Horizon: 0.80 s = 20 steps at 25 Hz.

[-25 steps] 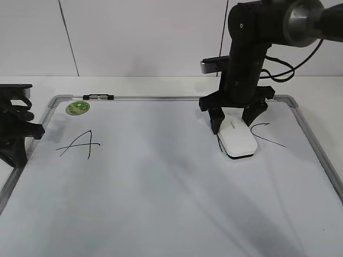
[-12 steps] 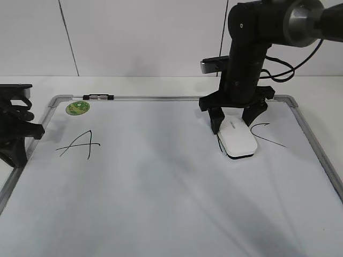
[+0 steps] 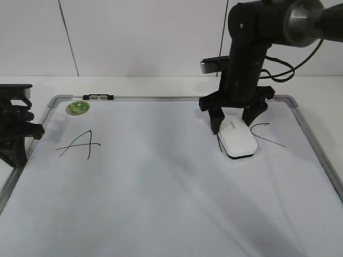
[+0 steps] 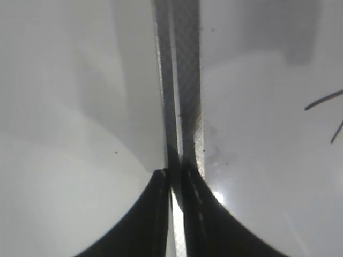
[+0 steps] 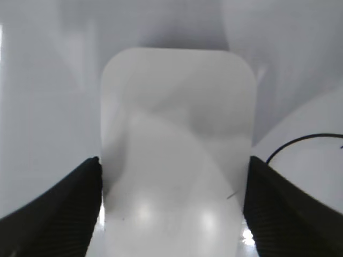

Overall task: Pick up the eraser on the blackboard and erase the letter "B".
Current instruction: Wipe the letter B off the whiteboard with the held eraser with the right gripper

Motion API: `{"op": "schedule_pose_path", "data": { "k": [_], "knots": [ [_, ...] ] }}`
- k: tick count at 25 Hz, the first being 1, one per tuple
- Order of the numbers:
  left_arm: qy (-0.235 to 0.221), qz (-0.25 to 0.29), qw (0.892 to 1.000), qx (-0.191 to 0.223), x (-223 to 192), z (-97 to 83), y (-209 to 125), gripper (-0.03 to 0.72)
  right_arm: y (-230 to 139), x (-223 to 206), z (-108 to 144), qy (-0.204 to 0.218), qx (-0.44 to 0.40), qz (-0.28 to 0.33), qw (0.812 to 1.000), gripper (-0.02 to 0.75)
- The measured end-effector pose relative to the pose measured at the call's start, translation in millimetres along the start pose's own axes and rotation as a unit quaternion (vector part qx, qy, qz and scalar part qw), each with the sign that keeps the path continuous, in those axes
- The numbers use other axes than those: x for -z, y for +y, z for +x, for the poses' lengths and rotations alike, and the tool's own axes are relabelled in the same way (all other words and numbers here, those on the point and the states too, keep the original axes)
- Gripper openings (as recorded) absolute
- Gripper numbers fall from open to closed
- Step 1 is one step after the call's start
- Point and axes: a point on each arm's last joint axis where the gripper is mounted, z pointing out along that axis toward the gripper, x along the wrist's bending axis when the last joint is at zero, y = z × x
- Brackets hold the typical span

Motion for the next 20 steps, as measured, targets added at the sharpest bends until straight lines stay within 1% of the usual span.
{"op": "schedule_pose_path", "data": {
  "k": [3,8,11,13,16,20],
  "knots": [
    [0.000,0.000,1.000,0.000,0.0,0.0,0.0,0.046,0.0,0.0,0.0,0.000,0.000,0.000,1.000,0.613],
    [0.000,0.001,1.000,0.000,0.2,0.0,0.0,0.046,0.0,0.0,0.0,0.000,-0.001,0.000,1.000,0.577],
    [0.000,0.001,1.000,0.000,0.2,0.0,0.0,0.046,0.0,0.0,0.0,0.000,-0.001,0.000,1.000,0.575],
    [0.000,0.001,1.000,0.000,0.2,0.0,0.0,0.046,0.0,0.0,0.0,0.000,-0.001,0.000,1.000,0.595],
    [0.000,0.001,1.000,0.000,0.2,0.0,0.0,0.046,-0.1,0.0,0.5,0.003,-0.003,0.000,1.000,0.655],
    [0.000,0.002,1.000,0.000,0.2,0.0,-0.2,0.046,-0.1,0.0,1.2,0.003,-0.008,0.000,1.000,0.667]
  ]
}}
